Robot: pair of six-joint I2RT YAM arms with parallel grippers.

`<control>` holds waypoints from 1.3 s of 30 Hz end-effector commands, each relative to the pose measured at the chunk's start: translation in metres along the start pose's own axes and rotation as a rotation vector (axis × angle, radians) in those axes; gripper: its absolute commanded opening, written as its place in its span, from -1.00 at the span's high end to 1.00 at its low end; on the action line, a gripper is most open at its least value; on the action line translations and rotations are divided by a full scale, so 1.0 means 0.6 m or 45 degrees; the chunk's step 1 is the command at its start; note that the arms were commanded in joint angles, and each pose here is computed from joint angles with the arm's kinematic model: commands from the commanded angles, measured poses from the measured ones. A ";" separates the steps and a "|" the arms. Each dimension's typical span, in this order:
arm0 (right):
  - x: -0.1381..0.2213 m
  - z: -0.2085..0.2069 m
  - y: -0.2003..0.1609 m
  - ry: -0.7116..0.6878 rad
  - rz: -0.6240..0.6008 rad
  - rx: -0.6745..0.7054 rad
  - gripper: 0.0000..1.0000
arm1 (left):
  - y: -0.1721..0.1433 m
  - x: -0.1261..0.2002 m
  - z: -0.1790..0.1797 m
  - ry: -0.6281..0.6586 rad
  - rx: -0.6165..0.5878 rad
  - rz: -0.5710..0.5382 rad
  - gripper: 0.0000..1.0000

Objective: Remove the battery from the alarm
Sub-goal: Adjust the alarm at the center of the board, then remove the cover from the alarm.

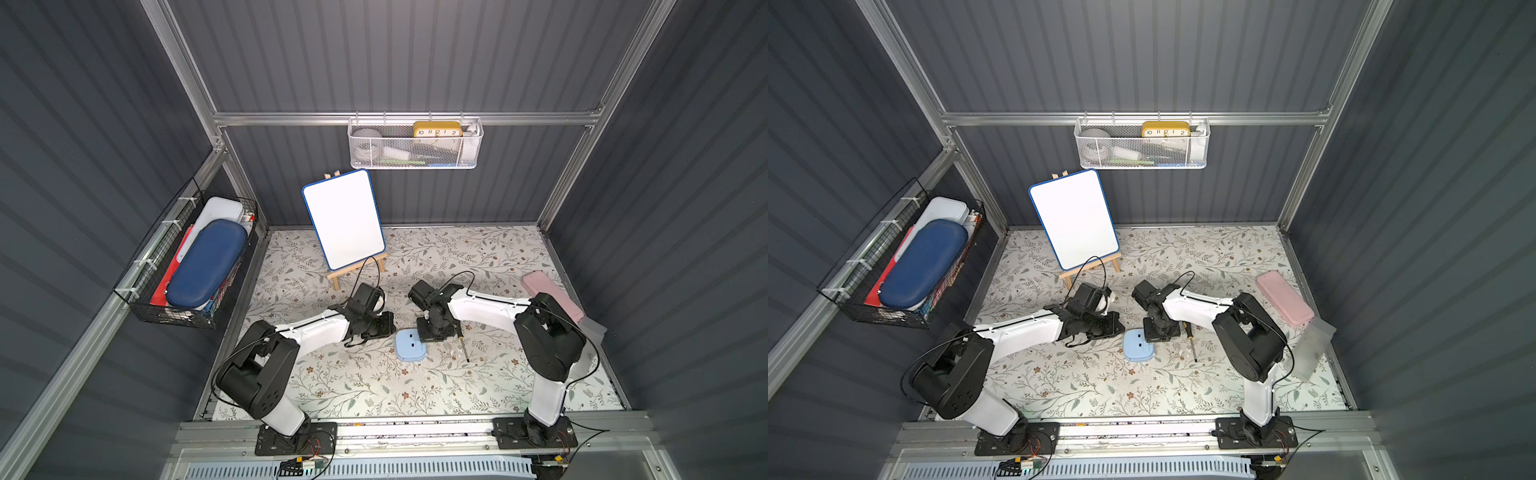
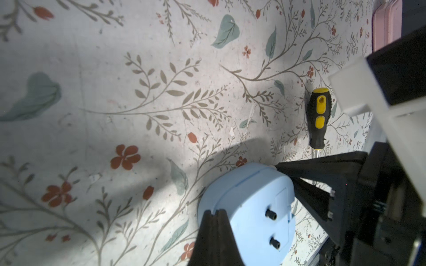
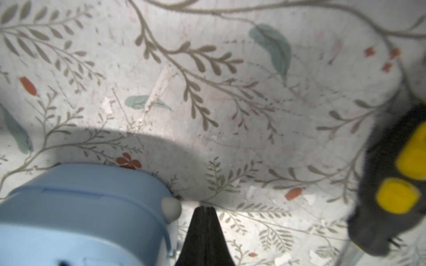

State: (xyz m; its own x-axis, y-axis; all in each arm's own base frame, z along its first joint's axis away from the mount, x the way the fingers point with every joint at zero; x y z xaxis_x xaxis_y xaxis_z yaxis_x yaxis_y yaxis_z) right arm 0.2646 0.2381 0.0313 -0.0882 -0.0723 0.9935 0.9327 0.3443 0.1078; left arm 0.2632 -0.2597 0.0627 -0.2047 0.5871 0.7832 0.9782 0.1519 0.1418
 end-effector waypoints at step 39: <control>0.070 0.064 -0.027 0.583 -0.066 0.163 0.14 | -0.066 0.032 -0.006 0.038 -0.106 0.165 0.13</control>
State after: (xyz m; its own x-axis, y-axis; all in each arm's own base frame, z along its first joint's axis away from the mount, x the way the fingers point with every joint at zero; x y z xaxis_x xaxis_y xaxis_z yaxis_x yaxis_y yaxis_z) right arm 0.2384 0.2704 0.0798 0.0198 -0.5097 0.8601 0.8776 0.4211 0.2293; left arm 0.2167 -0.2530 0.0729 -0.0735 0.5648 0.8219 0.9969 0.0186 0.0763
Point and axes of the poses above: each gripper's point midway between its finger pads, its own x axis back along the fingers, its own z axis along the line the jaws close on, y = z × x, the point moved 1 cm from there along x, back along the fingers, and after that the axes turned 14 degrees about x, right-handed, at the moved point
